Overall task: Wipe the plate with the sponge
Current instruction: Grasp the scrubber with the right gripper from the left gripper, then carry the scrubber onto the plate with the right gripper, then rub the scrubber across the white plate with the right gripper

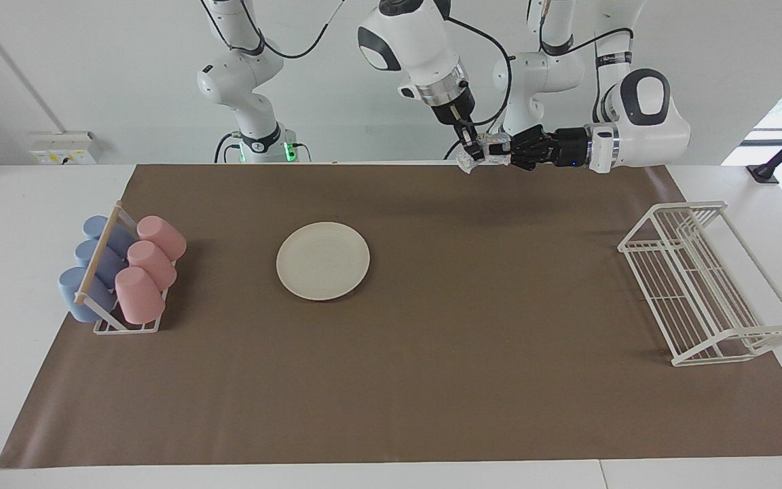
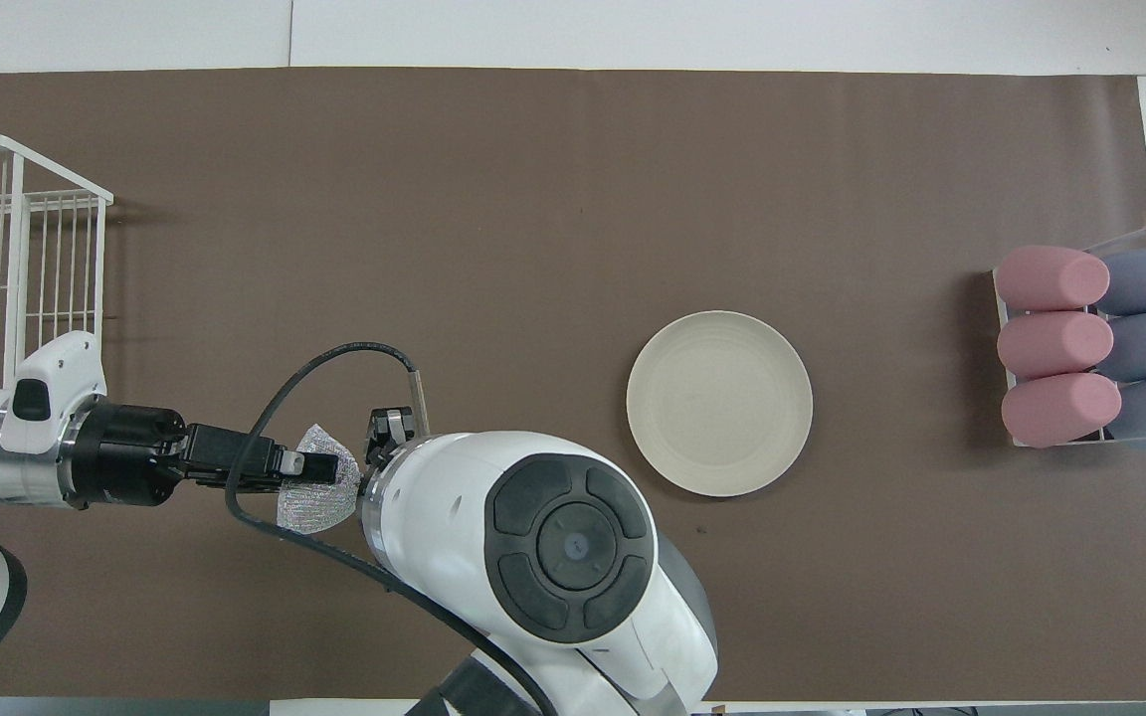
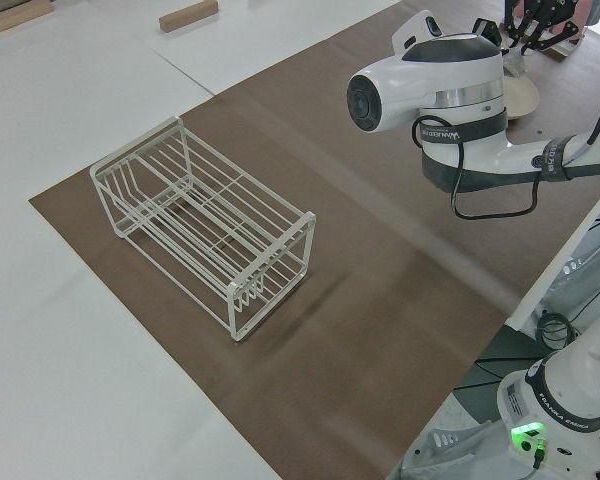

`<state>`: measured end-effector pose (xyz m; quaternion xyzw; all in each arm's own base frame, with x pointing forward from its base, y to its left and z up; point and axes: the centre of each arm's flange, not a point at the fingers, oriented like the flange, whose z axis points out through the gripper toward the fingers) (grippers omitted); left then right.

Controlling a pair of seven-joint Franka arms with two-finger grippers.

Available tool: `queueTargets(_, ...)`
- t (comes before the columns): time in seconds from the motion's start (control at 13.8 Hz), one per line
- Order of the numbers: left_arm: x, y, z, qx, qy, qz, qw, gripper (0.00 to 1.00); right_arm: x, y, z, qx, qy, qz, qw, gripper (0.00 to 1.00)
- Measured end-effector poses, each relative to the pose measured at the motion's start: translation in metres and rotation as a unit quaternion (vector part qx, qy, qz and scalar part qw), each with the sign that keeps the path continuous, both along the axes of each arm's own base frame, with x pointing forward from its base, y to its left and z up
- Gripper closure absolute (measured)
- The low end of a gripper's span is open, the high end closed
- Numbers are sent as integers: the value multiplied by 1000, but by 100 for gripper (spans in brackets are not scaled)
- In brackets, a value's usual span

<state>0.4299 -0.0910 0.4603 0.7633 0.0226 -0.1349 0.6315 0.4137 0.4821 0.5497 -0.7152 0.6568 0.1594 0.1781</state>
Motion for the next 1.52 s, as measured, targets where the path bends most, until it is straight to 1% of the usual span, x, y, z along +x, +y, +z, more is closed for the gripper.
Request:
queueTargets(0.07,0,2,0,6,-2,-2,1000,53,0,0,-2,-3,1,1,1000,87)
queueTargets(0.22,-2,6,-4,41,-6,-17,999,32,5,-6,-1,-5,0,-4,1000,87)
queueTargets(0.29,-3,8,-5,63,-8,-27,998,19,12,-16,0,-8,-1,-8,1000,87)
queueTargets(0.36,-3,12,-7,86,-10,-34,996,8,24,-33,-3,-17,-5,1,1000,87)
queueTargets(0.44,-3,17,-7,112,-12,-40,993,0,39,-58,-12,-28,-14,24,999,87)
queueTargets(0.51,-1,23,-7,144,-11,-45,989,0,54,-88,-28,-39,-24,50,998,87)
queueTargets(0.58,1,28,-6,177,-11,-50,983,0,67,-119,-46,-51,-29,72,996,87)
queueTargets(0.65,2,33,-3,206,-13,-56,977,0,77,-147,-64,-60,-31,94,993,87)
queueTargets(0.73,4,37,0,229,-16,-61,971,0,81,-168,-82,-68,-30,118,990,87)
queueTargets(0.87,8,45,7,277,-23,-70,958,0,78,-193,-121,-81,-18,156,984,87)
queueTargets(0.94,10,49,11,306,-28,-74,949,0,73,-203,-144,-87,-17,167,982,87)
queueTargets(1.09,16,58,18,357,-41,-74,930,0,59,-227,-196,-101,-27,182,978,87)
queueTargets(1.16,20,60,20,374,-50,-69,924,0,53,-241,-214,-106,-29,189,976,87)
queueTargets(1.23,23,60,21,384,-59,-62,919,0,51,-254,-223,-109,-30,192,975,87)
queueTargets(1.38,27,56,22,396,-70,-53,914,0,52,-279,-230,-110,-32,200,973,87)
queueTargets(1.52,30,55,22,401,-71,-42,912,0,51,-292,-236,-110,-31,211,971,87)
